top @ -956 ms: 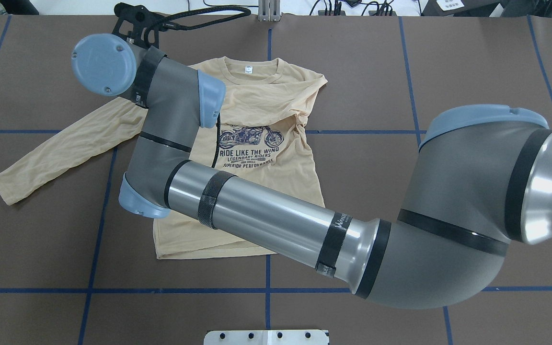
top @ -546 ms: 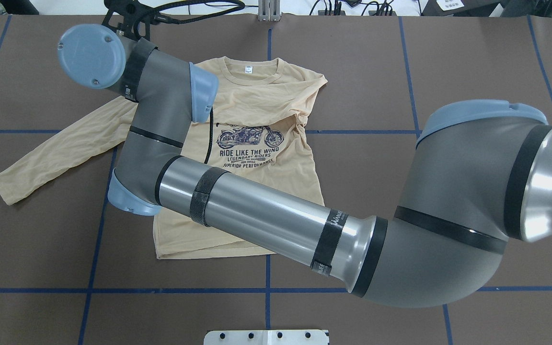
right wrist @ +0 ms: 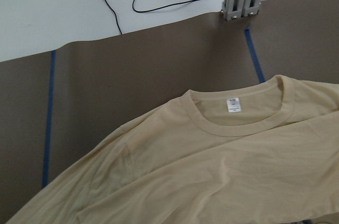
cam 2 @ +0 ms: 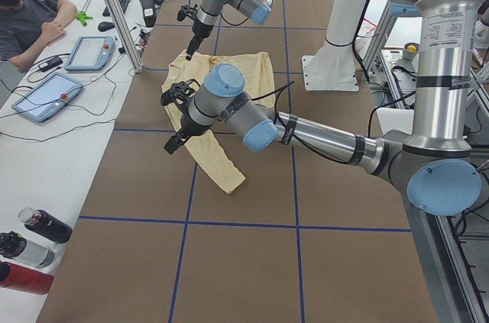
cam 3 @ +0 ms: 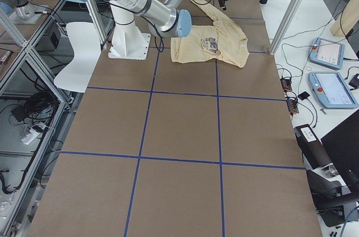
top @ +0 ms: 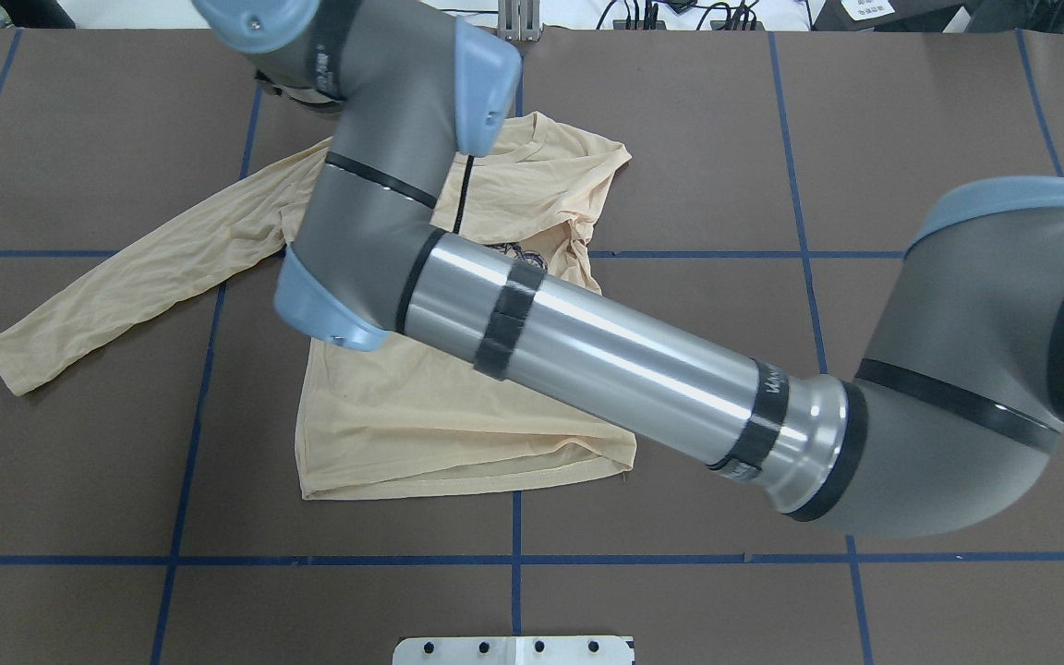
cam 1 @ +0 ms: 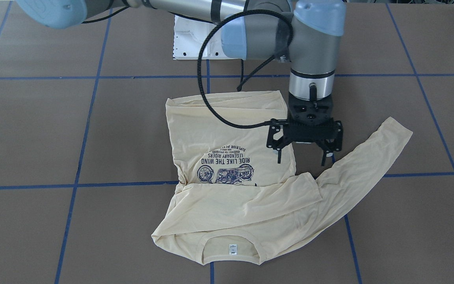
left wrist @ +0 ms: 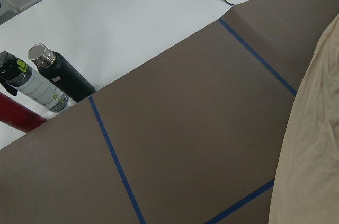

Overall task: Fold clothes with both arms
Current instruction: 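Carry the sleeve across the shirt chest toward the left arm, then open the right gripper and withdraw it from the shirt, then move the left gripper down to the cuff of the other sleeve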

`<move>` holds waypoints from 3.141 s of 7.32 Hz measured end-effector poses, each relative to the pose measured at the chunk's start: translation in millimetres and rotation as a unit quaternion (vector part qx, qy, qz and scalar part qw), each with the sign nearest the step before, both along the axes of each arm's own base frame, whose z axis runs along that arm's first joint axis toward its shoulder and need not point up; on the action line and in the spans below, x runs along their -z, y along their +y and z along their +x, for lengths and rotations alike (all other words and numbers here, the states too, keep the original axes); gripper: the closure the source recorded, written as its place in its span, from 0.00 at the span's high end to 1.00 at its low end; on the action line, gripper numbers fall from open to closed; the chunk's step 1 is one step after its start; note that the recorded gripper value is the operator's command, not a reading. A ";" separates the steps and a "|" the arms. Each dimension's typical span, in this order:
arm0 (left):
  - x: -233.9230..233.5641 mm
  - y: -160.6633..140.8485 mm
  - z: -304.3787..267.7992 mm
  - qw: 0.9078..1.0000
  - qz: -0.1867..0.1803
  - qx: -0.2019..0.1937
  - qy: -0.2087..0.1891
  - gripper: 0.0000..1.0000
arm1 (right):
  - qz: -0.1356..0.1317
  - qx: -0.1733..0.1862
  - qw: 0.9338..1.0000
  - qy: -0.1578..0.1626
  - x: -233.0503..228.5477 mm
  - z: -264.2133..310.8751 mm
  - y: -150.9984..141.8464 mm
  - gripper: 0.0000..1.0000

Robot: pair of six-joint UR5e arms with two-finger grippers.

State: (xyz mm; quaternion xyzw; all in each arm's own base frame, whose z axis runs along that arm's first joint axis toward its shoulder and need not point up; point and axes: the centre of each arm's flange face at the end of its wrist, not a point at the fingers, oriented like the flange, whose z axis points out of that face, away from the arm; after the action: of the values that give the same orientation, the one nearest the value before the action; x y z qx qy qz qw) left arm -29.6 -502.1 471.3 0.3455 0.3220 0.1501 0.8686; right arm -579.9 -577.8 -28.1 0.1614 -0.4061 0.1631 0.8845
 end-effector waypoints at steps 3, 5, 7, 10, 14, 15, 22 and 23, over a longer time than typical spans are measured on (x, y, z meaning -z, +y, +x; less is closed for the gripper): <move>-9.7 -1.7 39.9 0.999 -0.035 -0.002 0.025 1.00 | 0.030 0.074 0.996 0.027 -136.0 161.6 25.9 1.00; -30.7 14.6 70.4 0.998 -0.050 0.020 0.046 1.00 | 0.059 0.123 0.990 0.046 -219.9 277.6 61.3 1.00; -63.1 39.2 98.2 0.995 -0.063 0.038 0.060 1.00 | 0.076 0.173 0.979 0.072 -297.5 365.9 79.5 1.00; -140.6 57.8 131.3 0.992 -0.073 0.060 0.085 0.92 | 0.102 0.215 0.969 0.062 -421.5 483.1 96.2 1.00; -192.2 82.1 186.2 0.989 -0.094 0.060 0.094 0.70 | 0.112 0.222 0.967 0.057 -465.4 523.8 106.1 1.00; -194.4 87.2 199.3 0.989 -0.098 0.054 0.095 0.66 | 0.113 0.222 0.967 0.057 -465.7 524.2 106.2 1.00; -209.6 95.5 211.9 0.989 -0.112 0.044 0.087 0.53 | 0.113 0.221 0.967 0.057 -465.7 523.4 103.9 1.00; -209.8 96.3 213.4 0.989 -0.113 0.042 0.087 0.51 | 0.113 0.221 0.967 0.057 -465.3 523.3 103.5 1.00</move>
State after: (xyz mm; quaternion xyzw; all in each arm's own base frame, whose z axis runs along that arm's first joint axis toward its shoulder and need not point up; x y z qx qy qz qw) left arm 183.8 -405.8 681.1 0.2704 0.3963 0.0456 0.8762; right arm -56.6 -474.3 437.2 0.1758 -0.3964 -0.0926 0.8963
